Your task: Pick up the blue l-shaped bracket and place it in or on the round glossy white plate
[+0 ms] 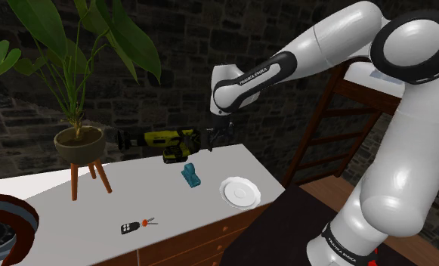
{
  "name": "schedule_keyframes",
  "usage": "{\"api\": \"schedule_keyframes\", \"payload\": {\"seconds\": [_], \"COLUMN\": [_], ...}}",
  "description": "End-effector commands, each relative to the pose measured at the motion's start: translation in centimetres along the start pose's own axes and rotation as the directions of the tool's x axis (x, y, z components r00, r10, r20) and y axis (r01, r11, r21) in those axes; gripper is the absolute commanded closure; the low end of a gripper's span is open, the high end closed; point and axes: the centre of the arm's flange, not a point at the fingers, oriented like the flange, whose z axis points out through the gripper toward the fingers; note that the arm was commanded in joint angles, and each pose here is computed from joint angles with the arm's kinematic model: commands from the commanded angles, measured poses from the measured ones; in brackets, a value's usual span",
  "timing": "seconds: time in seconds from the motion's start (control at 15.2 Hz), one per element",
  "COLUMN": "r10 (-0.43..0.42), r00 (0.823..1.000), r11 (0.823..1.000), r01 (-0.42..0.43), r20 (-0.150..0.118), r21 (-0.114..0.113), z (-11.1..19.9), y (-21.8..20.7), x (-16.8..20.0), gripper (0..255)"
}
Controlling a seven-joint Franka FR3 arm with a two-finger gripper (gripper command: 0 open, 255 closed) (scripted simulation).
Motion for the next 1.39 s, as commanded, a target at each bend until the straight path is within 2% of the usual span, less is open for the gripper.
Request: {"api": "schedule_keyframes", "payload": {"seconds": [0.0,0.86,1.32], "r10": [0.003,0.018,0.018], "r00": [1.0,1.0,1.0], "r11": [1.0,0.999,0.999], "r01": [-0.003,-0.018,-0.018], "r20": [0.001,0.002,0.002], "r21": [0.006,0.041,0.041], "z": [1.7,12.3,15.5], "y": [-0.8,-6.0,-6.2], "x": [1.9,14.1,14.2], "gripper": [0,0,0]}}
